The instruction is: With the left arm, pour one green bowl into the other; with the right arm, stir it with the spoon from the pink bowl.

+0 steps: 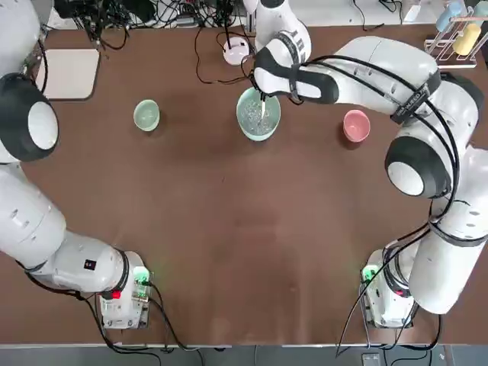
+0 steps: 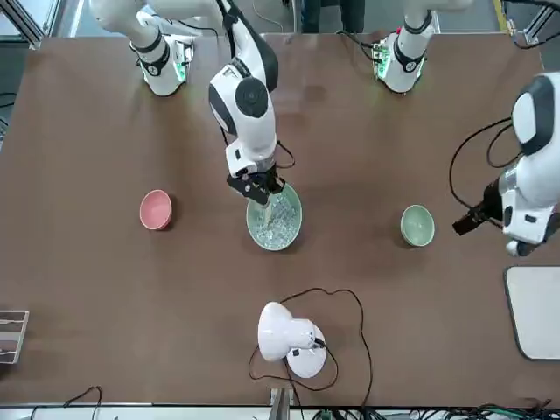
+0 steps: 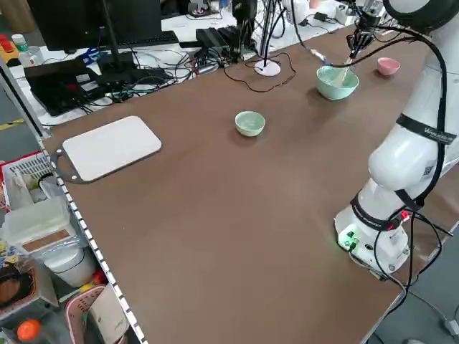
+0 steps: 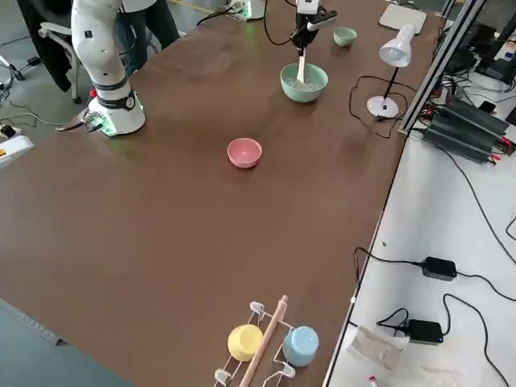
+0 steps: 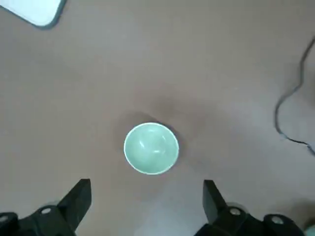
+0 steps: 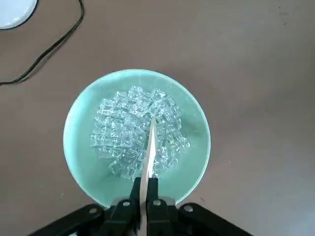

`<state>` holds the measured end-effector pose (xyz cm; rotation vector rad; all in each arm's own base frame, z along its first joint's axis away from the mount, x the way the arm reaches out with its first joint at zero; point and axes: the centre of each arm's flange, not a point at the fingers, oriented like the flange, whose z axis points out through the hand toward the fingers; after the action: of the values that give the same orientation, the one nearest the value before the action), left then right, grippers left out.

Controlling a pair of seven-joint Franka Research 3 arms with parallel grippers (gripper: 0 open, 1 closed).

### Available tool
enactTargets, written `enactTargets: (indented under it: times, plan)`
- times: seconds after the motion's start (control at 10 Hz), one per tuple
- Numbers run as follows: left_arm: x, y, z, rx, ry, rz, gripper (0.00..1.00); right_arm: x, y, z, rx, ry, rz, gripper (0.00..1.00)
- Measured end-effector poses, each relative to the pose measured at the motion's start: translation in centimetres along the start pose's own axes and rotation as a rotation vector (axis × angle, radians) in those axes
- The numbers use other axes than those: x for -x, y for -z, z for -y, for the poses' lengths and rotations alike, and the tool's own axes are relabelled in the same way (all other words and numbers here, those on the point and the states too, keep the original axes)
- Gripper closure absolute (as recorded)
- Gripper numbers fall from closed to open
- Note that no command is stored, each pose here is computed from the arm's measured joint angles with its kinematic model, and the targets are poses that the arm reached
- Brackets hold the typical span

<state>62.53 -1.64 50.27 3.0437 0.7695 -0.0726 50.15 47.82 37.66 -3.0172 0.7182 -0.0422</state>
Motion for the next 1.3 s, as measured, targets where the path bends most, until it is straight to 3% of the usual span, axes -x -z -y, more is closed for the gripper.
enactTargets:
  times: [0.5, 1.0, 1.3]
  plan:
    - [0.1, 6.5, 1.9, -0.005, -0.185, -0.054, 0.00, -0.6, 0.2, 1.6, -0.037, -0.096, 0.007, 0.94]
    - [2.6, 10.6, 1.5, -0.002, -0.411, -0.053, 0.00, -4.4, 0.6, 1.3, -0.054, -0.175, -0.006, 0.94]
    - [3.4, 12.0, 2.2, -0.005, -0.424, -0.057, 0.00, -3.9, -0.1, 1.1, -0.017, -0.150, 0.009, 0.94]
